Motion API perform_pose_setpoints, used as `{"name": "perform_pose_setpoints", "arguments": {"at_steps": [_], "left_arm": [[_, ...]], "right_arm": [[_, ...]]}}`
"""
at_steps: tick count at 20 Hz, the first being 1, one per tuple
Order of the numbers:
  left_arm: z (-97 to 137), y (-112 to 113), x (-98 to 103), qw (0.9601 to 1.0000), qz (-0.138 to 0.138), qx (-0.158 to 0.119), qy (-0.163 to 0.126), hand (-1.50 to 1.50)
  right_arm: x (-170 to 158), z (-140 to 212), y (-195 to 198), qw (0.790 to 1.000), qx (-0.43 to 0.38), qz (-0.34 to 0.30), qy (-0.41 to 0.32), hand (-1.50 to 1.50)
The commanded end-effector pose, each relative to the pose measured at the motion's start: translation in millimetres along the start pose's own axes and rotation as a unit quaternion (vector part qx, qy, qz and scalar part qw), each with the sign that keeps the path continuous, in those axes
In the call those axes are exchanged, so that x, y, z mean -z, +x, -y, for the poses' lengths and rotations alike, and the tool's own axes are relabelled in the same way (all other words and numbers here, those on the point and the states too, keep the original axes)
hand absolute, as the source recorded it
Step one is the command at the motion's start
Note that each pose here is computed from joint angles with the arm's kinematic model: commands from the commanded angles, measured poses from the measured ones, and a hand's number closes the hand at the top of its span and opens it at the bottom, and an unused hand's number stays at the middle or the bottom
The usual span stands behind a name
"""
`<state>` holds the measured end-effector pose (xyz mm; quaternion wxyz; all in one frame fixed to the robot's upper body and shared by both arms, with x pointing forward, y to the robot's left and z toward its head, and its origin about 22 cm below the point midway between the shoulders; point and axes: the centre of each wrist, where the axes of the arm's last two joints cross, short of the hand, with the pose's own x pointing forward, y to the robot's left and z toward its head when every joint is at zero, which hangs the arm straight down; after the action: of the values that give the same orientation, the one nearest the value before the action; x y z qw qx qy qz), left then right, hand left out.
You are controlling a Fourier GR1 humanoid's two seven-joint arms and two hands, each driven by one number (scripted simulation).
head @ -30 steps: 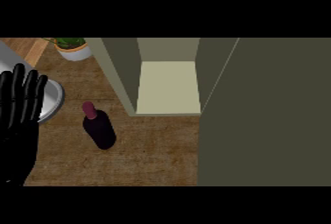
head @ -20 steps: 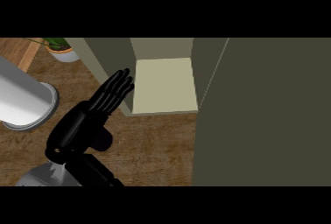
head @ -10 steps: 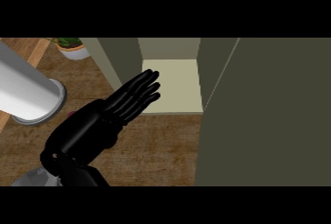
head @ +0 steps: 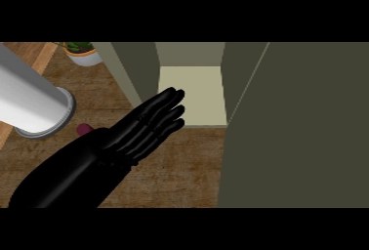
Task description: Pick up the wine, place it into the cabinet and close the cabinet
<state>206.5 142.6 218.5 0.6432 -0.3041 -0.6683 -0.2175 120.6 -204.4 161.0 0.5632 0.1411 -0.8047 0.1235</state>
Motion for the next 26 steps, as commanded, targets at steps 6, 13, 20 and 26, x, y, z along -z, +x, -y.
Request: {"name": "perform_pose_setpoints", "arguments": {"at_steps": [6, 13, 20, 26], "left_arm": [[17.3, 16.9, -19.1, 0.9997, -0.002, -0.005, 0.022, -1.5], [2.0, 27.3, -19.1, 0.9985, 0.002, 0.015, 0.053, -1.5], [-13.2, 35.8, -32.9, 0.9966, -0.002, 0.018, 0.081, -1.5], [-31.3, 35.9, -27.3, 0.9944, 0.008, 0.04, 0.098, -1.5]], "right_arm": [[-23.4, -6.3, 56.8, 1.0, 0.0, 0.025, -0.007, -1.5], [-24.3, -9.6, 58.8, 1.0, -0.008, 0.024, -0.004, -1.5], [-25.3, -15.3, 54.3, 1.0, 0.007, 0.021, -0.015, -1.5], [-22.5, -11.7, 57.1, 1.0, -0.007, 0.026, 0.001, -1.5]]}}
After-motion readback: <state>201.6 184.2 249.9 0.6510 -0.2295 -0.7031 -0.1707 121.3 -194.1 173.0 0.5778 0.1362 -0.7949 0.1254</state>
